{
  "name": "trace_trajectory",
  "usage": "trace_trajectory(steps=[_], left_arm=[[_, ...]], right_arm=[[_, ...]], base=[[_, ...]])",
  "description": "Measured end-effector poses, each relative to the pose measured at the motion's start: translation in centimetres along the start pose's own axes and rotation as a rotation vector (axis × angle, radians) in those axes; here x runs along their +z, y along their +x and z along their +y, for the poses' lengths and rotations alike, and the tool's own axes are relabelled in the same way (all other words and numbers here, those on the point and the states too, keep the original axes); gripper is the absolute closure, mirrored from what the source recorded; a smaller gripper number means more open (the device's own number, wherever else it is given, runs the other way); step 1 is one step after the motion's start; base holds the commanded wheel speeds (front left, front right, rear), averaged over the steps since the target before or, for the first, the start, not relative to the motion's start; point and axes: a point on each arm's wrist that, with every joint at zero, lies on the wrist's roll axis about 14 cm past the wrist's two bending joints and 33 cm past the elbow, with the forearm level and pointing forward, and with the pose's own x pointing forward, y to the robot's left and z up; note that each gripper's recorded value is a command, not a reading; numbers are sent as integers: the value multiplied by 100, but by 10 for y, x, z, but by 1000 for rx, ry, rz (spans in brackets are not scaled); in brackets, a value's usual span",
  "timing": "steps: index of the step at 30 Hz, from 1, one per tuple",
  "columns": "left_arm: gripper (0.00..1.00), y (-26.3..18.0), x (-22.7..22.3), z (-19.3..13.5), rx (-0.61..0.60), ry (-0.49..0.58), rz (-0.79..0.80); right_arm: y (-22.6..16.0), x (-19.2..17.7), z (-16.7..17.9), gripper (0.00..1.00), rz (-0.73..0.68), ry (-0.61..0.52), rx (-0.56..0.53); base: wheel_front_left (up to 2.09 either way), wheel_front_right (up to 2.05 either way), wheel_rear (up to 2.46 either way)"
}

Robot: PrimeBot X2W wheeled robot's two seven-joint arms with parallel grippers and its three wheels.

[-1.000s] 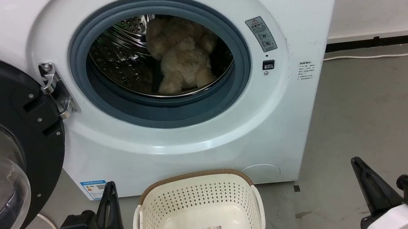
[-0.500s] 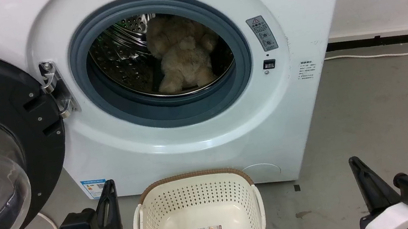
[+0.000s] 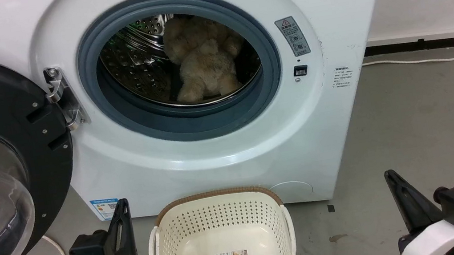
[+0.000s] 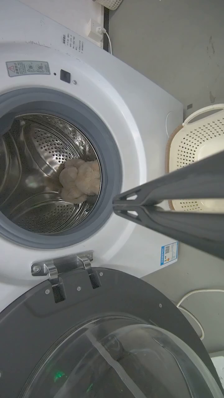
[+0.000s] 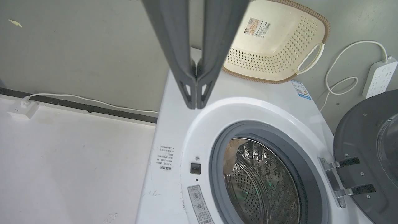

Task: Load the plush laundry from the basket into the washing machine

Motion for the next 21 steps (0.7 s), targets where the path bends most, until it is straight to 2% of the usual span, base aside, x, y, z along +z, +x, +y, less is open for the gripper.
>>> trace_trajectory(steps=[21], left_arm=[[100, 0, 1, 3, 14, 32, 11]], right_arm=[[4, 3, 1, 100, 15, -28, 3]], base=[[0, 0, 0]])
